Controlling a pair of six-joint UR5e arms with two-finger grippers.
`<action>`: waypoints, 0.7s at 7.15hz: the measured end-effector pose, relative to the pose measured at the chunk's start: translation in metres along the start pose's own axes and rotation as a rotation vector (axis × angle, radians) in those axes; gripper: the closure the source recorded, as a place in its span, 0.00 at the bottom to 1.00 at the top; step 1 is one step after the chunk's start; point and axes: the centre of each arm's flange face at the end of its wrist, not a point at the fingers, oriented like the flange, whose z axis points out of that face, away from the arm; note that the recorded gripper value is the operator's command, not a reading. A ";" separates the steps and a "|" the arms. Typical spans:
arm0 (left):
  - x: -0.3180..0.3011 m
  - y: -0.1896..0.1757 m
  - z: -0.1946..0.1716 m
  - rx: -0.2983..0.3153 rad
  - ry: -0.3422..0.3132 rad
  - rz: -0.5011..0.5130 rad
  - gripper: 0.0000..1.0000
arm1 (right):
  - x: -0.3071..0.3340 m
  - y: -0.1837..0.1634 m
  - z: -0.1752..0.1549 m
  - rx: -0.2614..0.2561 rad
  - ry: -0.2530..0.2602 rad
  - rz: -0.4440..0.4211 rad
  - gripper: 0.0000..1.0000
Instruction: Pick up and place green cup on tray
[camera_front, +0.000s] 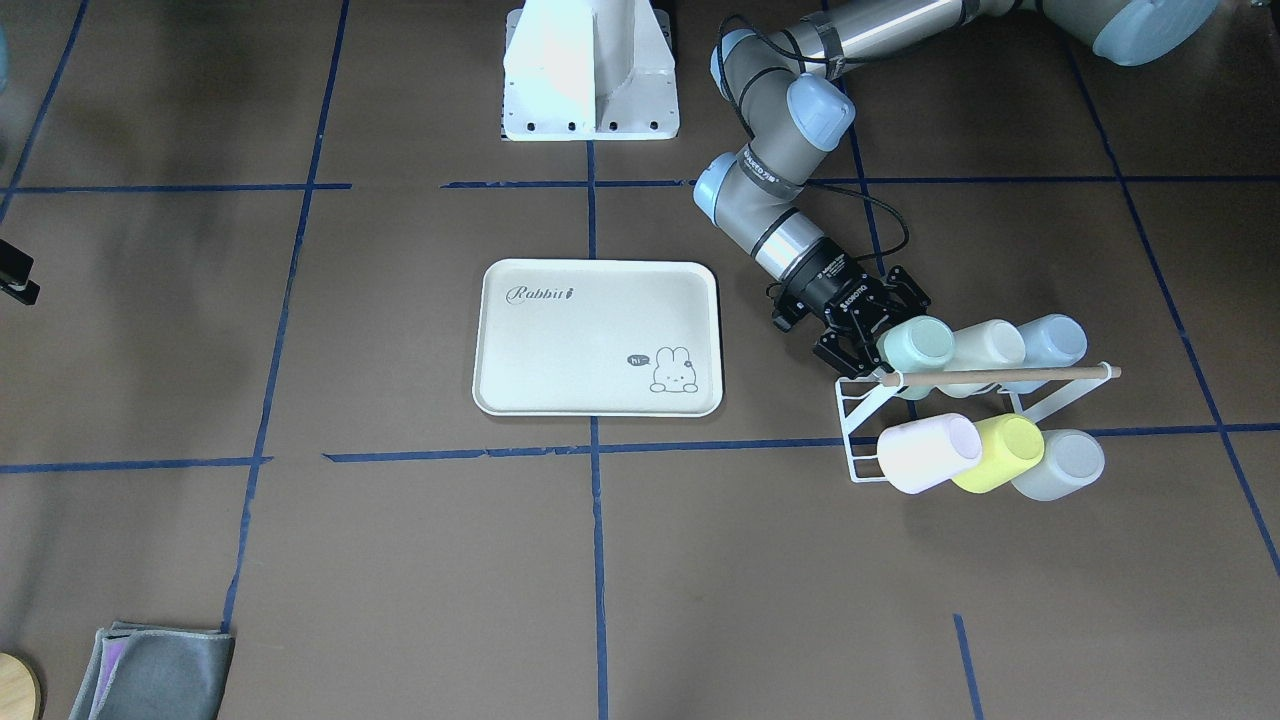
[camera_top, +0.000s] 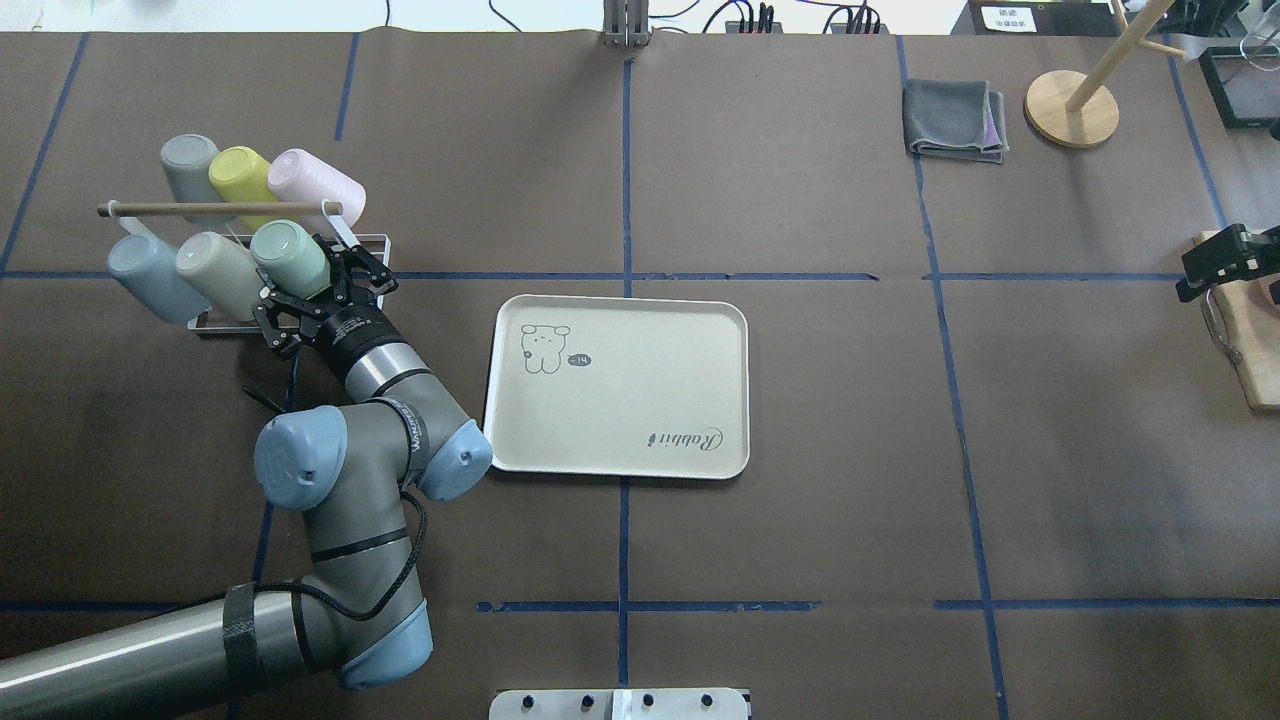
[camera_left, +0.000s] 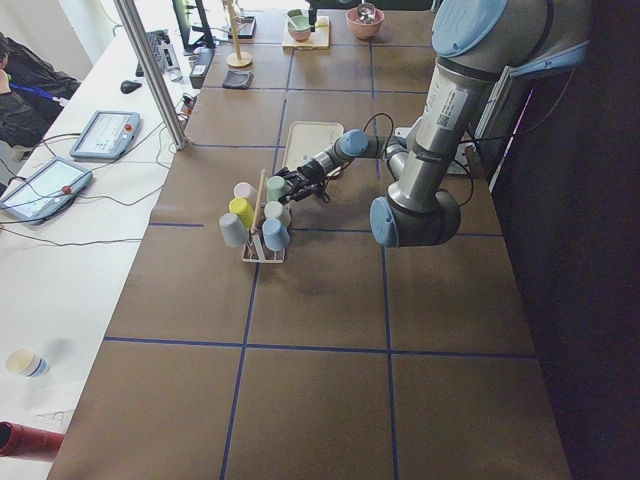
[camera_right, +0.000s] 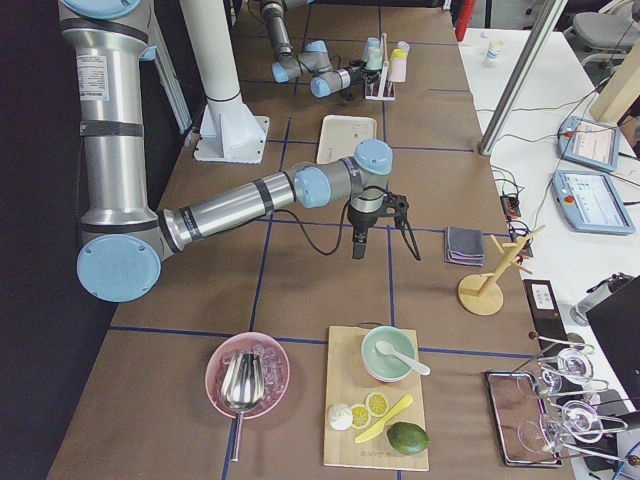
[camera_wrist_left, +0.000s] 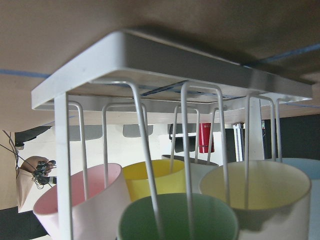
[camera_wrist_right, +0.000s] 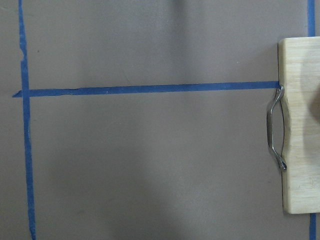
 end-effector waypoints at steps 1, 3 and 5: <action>0.003 0.008 0.000 0.005 -0.004 -0.012 0.64 | 0.000 0.000 0.000 0.000 0.000 0.000 0.00; 0.008 0.018 -0.002 0.008 -0.011 -0.023 0.64 | 0.000 0.000 0.000 0.000 -0.001 0.000 0.00; 0.007 0.021 -0.005 0.011 -0.016 -0.028 0.64 | 0.000 0.000 0.000 -0.001 0.001 0.001 0.00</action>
